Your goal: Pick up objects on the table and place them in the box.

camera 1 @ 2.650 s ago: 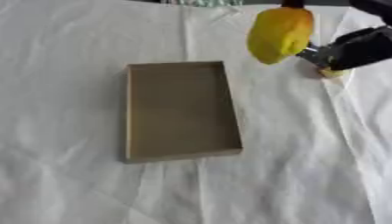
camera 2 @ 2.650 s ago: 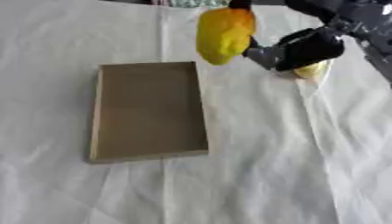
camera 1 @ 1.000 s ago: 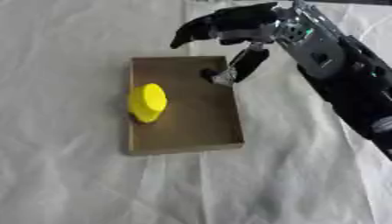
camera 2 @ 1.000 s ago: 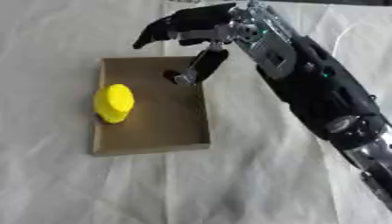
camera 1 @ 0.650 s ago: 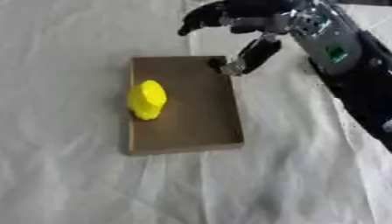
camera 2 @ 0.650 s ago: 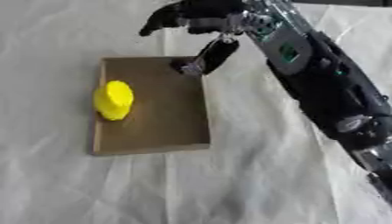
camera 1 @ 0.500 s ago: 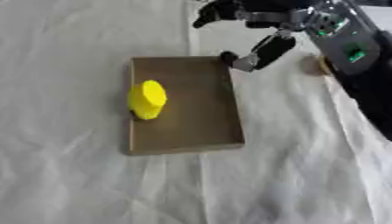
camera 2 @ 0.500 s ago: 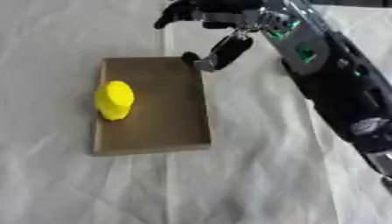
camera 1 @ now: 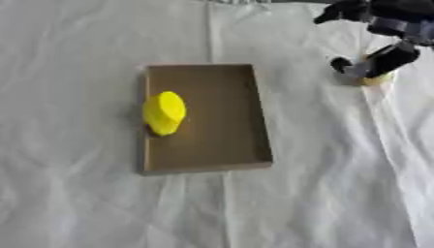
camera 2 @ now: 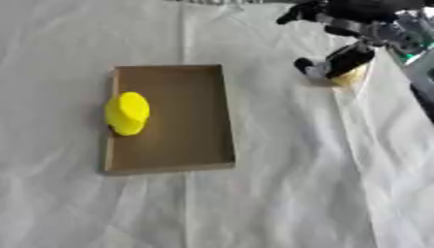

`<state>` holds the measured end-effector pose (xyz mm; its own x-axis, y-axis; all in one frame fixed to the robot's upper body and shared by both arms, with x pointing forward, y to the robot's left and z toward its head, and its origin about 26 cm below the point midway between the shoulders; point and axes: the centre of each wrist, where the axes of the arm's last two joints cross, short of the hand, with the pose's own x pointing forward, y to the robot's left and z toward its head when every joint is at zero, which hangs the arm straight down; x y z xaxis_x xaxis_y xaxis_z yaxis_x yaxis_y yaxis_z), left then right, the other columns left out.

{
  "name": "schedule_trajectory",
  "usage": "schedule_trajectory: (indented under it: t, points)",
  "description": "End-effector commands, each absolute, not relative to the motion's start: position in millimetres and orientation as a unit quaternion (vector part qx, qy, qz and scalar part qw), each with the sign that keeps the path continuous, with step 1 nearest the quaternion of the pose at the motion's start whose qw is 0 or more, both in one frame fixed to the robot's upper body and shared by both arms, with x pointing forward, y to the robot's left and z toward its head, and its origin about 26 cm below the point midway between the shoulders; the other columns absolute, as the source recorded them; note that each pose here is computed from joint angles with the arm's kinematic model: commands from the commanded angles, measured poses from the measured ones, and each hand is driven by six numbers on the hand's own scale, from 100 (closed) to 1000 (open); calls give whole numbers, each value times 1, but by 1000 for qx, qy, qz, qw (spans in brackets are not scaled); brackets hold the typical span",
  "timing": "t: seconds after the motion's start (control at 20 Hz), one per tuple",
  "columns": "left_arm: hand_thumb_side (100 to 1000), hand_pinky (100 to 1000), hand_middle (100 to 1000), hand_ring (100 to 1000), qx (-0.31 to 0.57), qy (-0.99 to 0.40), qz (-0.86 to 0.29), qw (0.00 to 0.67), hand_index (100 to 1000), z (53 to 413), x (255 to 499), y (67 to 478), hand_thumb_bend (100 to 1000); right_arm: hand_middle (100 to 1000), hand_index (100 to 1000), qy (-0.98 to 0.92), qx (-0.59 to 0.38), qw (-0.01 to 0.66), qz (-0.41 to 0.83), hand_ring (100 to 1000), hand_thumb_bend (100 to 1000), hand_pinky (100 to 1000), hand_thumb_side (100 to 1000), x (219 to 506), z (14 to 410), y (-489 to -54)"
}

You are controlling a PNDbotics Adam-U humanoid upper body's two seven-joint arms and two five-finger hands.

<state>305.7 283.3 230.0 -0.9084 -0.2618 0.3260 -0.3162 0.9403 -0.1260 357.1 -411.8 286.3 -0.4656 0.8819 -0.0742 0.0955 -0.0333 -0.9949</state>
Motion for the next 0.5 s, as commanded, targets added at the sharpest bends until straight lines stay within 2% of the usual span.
schedule_trajectory:
  t: [0.05, 0.5]
  points:
    - [506, 880, 778, 794, 155, -975, 84, 137, 821, 238, 302, 286, 362, 889, 965, -596, -441, 328, 586, 1000, 224, 942, 179, 346, 303, -432]
    - [507, 881, 778, 795, 155, -974, 84, 138, 820, 237, 302, 286, 360, 892, 974, -568, -469, 359, 573, 1000, 308, 941, 168, 347, 290, -450]
